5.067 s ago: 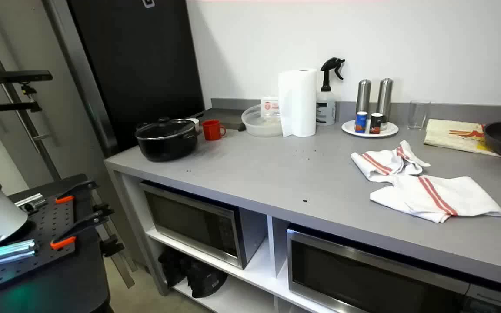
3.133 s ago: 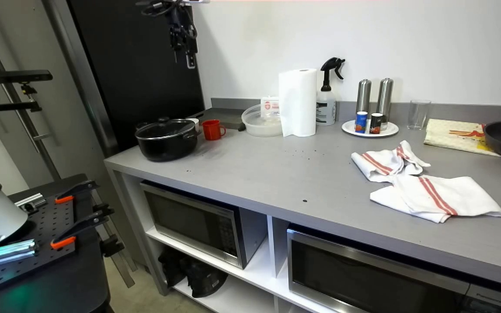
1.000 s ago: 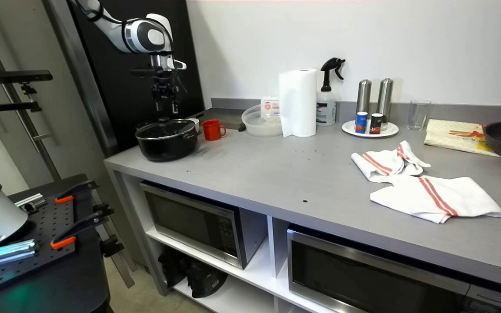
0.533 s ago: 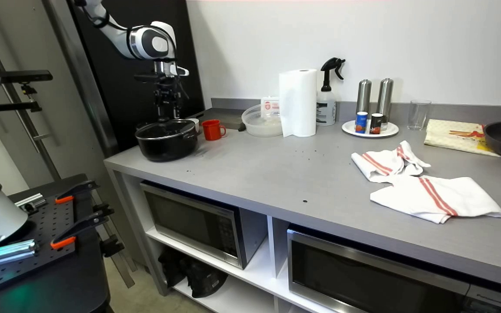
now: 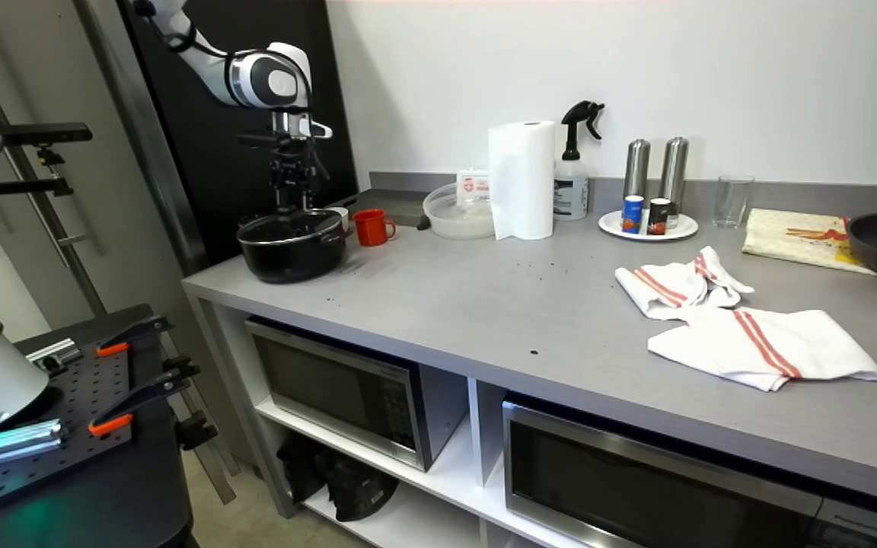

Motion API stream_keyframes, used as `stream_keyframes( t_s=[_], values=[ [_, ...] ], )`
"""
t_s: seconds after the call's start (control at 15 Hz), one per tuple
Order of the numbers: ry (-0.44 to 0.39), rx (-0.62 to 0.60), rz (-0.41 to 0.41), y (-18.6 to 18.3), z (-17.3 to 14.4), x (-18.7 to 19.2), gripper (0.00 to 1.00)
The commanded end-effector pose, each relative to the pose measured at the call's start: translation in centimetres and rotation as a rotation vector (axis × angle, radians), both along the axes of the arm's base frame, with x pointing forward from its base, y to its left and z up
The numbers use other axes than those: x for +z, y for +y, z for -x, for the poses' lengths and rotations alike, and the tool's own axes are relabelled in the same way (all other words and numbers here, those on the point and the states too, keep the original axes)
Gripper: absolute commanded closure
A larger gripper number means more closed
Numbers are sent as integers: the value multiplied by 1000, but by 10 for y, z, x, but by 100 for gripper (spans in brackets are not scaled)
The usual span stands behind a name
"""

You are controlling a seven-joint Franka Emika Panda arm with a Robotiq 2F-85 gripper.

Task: Remove the glass lid from the top of the black pot.

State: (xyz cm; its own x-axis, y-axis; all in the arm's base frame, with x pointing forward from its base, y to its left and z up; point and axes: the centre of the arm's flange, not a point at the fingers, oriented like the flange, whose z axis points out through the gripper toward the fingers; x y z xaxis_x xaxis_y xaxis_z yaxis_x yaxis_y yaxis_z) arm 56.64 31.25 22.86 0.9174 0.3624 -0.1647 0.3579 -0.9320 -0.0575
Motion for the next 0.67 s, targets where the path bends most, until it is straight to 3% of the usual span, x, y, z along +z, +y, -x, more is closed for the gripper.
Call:
stream_keyframes(
  t_s=[0.0,0.6],
  values=[
    [7,-36,-22,1,2,1,0],
    [17,-92,-13,-5,3,-3,0]
  ],
)
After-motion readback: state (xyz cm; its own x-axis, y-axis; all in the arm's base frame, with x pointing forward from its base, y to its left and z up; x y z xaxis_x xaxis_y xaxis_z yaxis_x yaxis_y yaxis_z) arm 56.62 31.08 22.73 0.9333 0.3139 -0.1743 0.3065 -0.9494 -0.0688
